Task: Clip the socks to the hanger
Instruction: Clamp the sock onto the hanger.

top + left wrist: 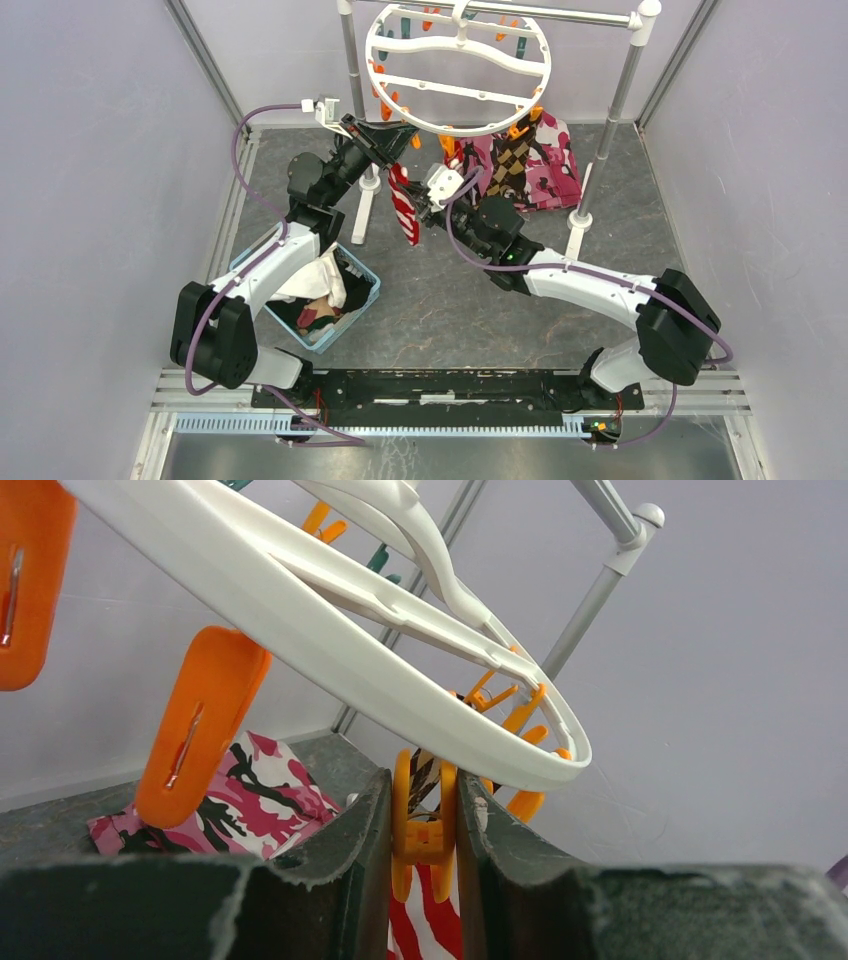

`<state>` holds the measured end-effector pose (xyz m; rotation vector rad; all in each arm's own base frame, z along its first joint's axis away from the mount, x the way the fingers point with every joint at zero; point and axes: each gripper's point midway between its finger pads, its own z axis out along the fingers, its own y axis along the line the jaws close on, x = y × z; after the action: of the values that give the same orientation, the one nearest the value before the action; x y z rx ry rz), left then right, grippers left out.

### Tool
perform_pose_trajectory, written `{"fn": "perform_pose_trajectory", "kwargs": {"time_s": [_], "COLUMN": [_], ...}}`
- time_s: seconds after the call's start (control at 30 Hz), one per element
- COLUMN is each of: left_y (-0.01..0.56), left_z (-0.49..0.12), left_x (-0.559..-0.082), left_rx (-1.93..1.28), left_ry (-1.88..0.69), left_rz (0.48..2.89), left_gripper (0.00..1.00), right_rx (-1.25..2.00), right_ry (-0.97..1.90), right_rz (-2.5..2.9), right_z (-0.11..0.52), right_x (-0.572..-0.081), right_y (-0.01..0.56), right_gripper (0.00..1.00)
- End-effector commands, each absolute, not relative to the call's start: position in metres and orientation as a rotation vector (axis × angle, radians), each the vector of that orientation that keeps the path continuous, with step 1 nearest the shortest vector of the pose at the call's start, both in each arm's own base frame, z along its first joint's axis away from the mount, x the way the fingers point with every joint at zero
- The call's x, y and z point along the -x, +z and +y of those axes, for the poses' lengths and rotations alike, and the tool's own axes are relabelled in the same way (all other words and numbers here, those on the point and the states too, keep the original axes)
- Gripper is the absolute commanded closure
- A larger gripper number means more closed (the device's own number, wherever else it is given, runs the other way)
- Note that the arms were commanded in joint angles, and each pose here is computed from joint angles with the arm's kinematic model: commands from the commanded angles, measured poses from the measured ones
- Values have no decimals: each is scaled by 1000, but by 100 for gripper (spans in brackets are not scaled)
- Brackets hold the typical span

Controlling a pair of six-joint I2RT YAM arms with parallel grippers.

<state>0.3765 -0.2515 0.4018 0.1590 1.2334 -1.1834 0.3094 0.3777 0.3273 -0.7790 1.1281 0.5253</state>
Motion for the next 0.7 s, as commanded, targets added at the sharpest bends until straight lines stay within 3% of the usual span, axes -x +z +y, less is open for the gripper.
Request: {"fn": "perform_pose_trajectory", "kwargs": {"time_s": [0.0, 0.67], "left_y": [427, 426], "left_z": [-250, -251], "left_x": [-358, -356], "left_rx": [-206, -219], "left_ry": [-1209, -1218], "left_rz": [1144, 1142], "left_gripper": [98, 98], "right_rx": [724, 541], "right_ry": [618, 658], "right_rz": [1051, 1095], "right_z": [381, 346], "right_x": [-312, -343], "right_y": [366, 369], "right_gripper": [100, 100]}}
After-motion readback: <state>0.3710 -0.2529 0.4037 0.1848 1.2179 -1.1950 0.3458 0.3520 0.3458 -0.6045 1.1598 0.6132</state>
